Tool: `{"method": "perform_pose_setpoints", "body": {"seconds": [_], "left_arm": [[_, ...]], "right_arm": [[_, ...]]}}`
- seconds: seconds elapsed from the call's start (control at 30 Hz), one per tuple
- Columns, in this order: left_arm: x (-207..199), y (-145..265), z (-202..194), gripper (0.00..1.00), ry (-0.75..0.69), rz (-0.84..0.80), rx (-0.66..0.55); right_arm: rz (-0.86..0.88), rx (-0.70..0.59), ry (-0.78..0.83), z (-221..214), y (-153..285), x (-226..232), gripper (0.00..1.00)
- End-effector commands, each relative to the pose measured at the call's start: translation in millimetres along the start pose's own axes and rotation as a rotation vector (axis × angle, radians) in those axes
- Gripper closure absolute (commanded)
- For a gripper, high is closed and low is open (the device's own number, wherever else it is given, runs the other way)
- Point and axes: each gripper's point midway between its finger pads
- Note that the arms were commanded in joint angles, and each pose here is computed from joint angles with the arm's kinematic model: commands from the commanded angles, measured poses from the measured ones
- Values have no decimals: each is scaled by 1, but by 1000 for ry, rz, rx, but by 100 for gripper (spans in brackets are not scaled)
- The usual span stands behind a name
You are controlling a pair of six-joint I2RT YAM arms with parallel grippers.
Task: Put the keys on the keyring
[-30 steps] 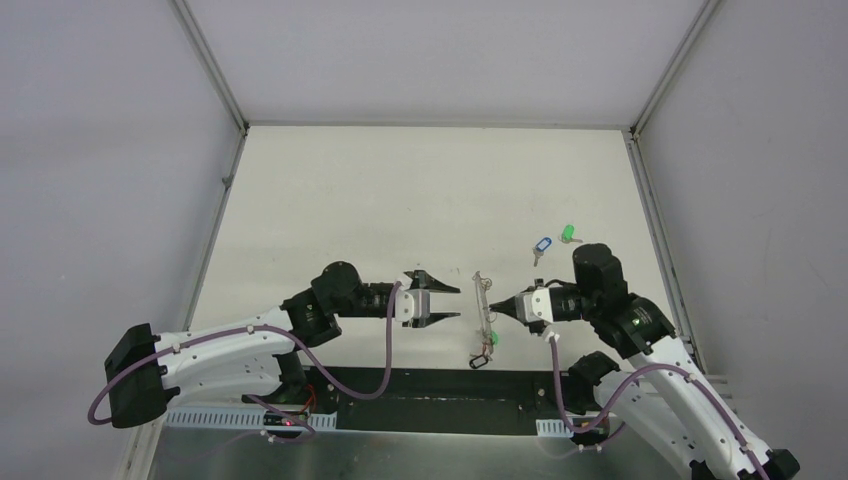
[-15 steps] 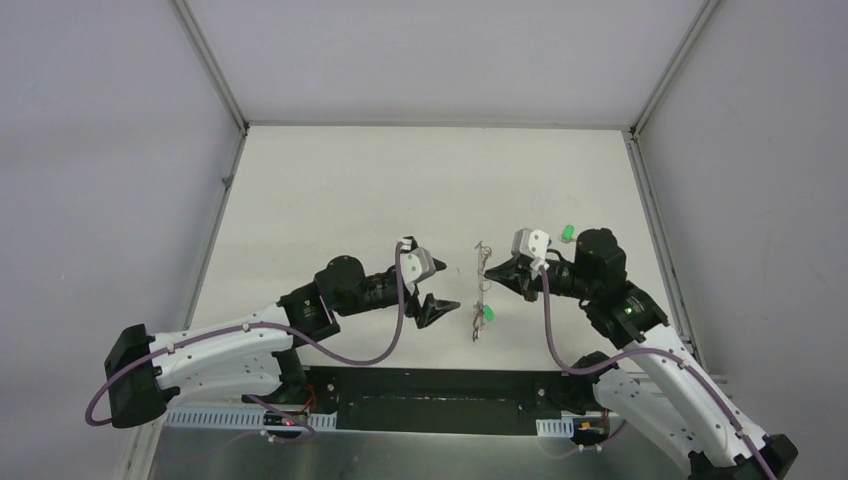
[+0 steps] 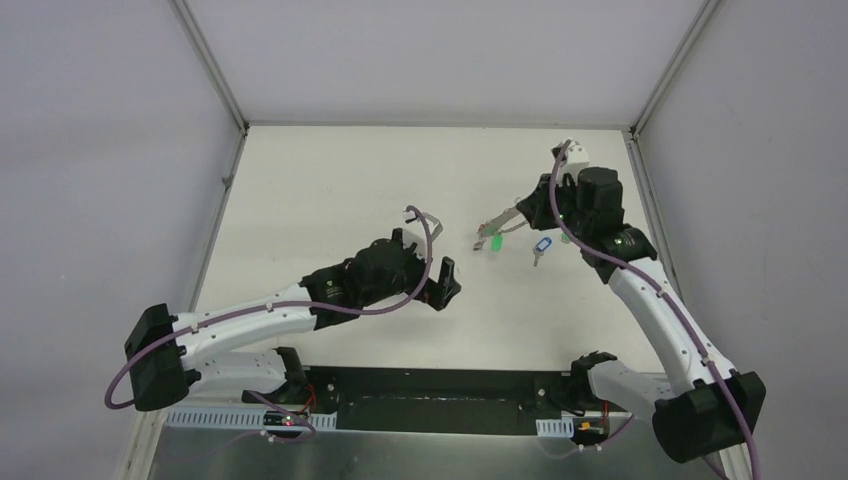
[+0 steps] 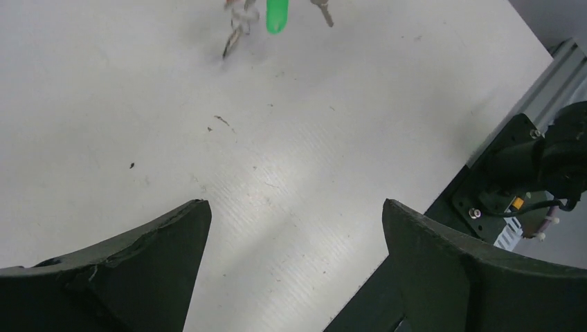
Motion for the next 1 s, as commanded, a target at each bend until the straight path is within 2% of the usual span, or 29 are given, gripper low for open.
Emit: {"method": "perform_pose_setpoints", "body": {"seconds": [0.0,0.13,0.23,0.43,0.67,0.77,0.97], "left_arm": [[10,-17,13,1,177,55,26],[12,-51,3,3,293,-16,135],[4,-85,-9,6,276,-97,209],[-17,-153,2,11,208,-249,186],[-27,-232,3,19,169,-328,158],[-25,-256,5,21,131,-329,126],[-24,-292,6,23,7,-333,15]], "right_arm": [[-143,-95,-206,46,4,-30,100],[-313,-98,-340,58,10,-76,100],[-423,-101,-431,63,16,-109,100],[-636,-181,-513,75,42,-161,100],[-766,-219,-499,93,60,-195,100],[-854,-211,-528,85,69,-215,100],[-920,-192,-606,52,70,-237,100]]}}
Point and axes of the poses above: each gripper's point midway between its finger pads, its own y axis back along the fingers, its own x axis along the line the jaws close on, z = x × y, and after that the axes turned 5 degrees about -y, right-handed
